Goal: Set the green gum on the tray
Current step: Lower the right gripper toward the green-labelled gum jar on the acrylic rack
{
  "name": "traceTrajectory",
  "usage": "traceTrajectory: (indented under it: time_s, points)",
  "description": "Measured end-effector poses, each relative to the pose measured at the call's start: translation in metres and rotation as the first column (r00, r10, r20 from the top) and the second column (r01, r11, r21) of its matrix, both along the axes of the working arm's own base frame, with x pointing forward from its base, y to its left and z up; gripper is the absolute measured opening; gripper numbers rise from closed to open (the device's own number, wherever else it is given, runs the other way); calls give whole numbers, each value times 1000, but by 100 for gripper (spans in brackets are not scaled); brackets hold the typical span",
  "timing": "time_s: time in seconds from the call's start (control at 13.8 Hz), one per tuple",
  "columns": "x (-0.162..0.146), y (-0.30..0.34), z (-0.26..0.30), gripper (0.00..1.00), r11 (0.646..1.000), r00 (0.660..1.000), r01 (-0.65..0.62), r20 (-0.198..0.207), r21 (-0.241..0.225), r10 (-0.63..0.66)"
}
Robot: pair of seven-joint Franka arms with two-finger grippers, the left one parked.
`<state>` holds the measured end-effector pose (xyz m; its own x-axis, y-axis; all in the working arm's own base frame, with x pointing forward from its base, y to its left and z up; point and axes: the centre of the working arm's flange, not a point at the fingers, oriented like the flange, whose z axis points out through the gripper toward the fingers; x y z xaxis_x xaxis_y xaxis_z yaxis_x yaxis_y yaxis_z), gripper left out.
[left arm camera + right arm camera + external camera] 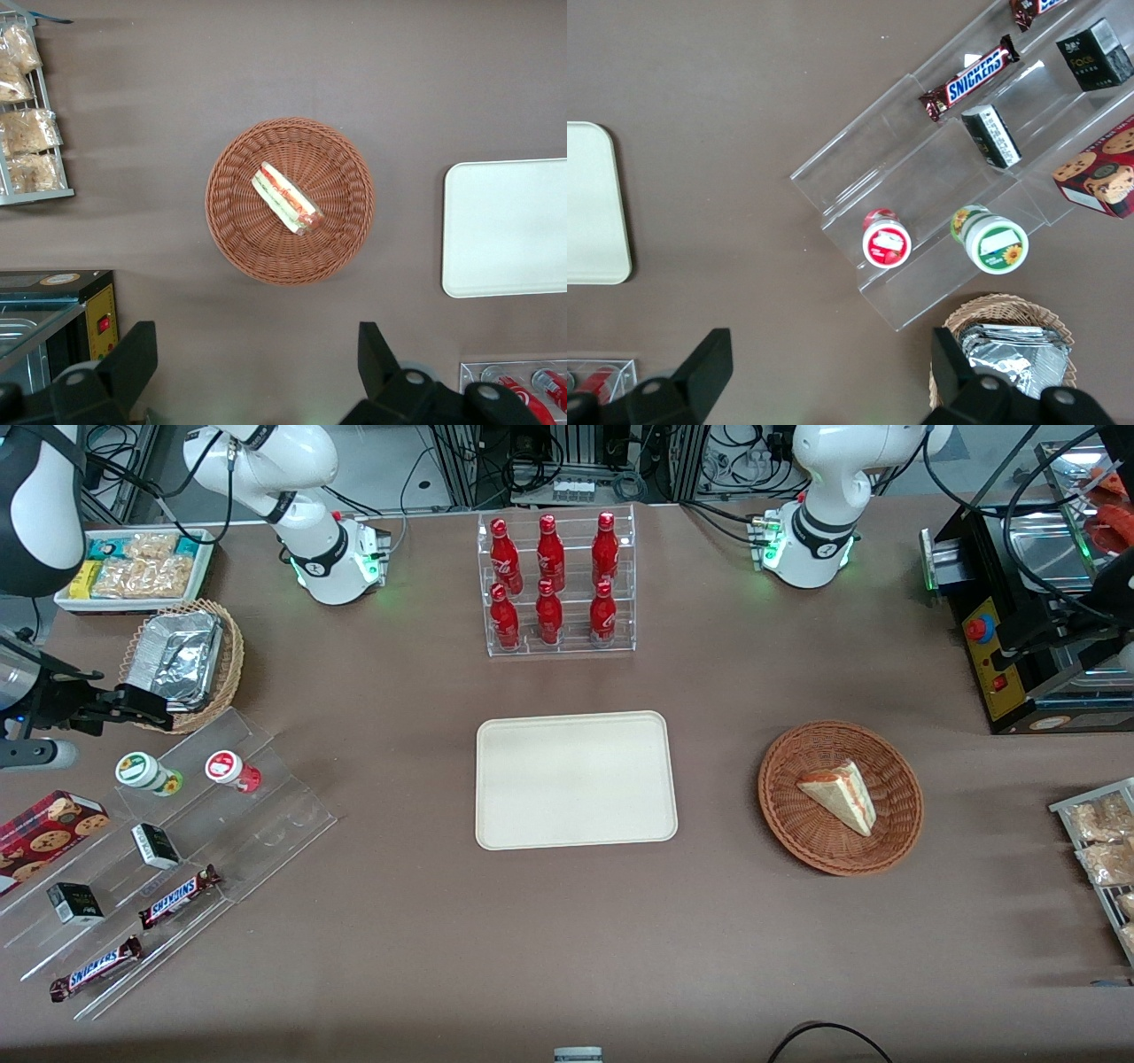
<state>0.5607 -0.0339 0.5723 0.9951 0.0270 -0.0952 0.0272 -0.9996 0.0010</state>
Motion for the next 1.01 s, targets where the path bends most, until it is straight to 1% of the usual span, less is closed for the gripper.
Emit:
traceTrajectory:
  time_s: [0.36, 0.58, 0.8, 1.01]
  points:
    - [0, -1, 0, 100, 1000, 1000, -9, 0, 1, 9]
    - [1, -7, -5, 100, 995, 995, -98, -13, 12, 98]
    - [3, -26, -16, 100, 965, 965, -258, -29, 39, 259]
    - [2, -50, -25, 100, 931, 931, -360, -38, 57, 362]
